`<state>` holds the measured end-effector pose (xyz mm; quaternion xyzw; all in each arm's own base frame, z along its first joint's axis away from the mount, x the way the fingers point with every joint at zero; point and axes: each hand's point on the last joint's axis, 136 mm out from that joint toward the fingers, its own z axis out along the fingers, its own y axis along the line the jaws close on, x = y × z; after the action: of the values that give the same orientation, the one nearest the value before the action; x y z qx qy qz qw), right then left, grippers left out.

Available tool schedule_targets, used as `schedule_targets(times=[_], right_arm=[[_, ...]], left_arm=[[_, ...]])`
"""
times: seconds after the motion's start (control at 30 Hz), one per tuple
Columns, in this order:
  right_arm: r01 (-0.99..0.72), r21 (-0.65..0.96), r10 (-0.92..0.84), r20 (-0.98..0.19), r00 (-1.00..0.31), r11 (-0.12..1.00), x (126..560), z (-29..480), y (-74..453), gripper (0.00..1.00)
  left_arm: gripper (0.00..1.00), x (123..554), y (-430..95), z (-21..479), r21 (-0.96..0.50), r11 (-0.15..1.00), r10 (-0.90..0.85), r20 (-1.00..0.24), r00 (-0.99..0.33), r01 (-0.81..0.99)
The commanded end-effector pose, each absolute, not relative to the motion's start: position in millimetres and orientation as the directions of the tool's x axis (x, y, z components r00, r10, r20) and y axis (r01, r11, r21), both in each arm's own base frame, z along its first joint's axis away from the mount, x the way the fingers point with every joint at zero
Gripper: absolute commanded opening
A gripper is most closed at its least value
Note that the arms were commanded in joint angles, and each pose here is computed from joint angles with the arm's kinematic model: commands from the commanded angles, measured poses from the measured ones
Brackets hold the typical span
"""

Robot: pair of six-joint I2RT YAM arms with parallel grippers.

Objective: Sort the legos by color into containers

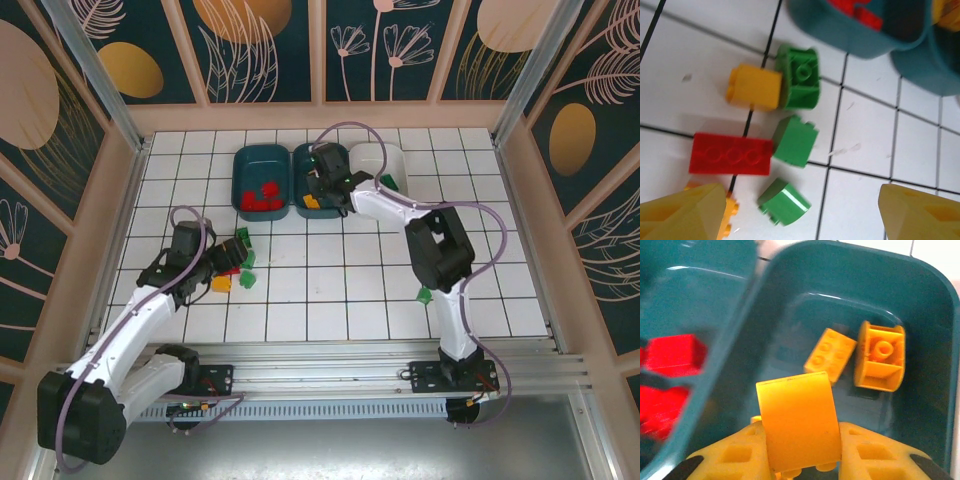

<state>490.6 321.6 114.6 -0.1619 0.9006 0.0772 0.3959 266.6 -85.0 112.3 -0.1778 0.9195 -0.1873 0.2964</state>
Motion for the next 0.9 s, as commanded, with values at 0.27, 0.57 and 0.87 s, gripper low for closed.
schedule_targets(times=[0.27,0.57,0.87], right_arm=[[-0.320,0.055,-0.159,-0.781,-0.605,0.946,474,163,329,0.64],[-0.358,0.210,-0.076,-0.764,-0.641,0.910,409,165,320,0.65],[-0.322,0.215,-0.064,-0.736,-0.674,0.922,382,146,292,0.65]], left_arm=[[0.86,244,-70,86,-0.459,0.802,-0.569,-0.394,-0.722,-0.382],[0.86,247,-61,51,-0.375,0.825,-0.553,-0.388,-0.737,-0.422],[0.71,242,-54,18,-0.286,0.843,-0.534,-0.351,-0.769,-0.455]])
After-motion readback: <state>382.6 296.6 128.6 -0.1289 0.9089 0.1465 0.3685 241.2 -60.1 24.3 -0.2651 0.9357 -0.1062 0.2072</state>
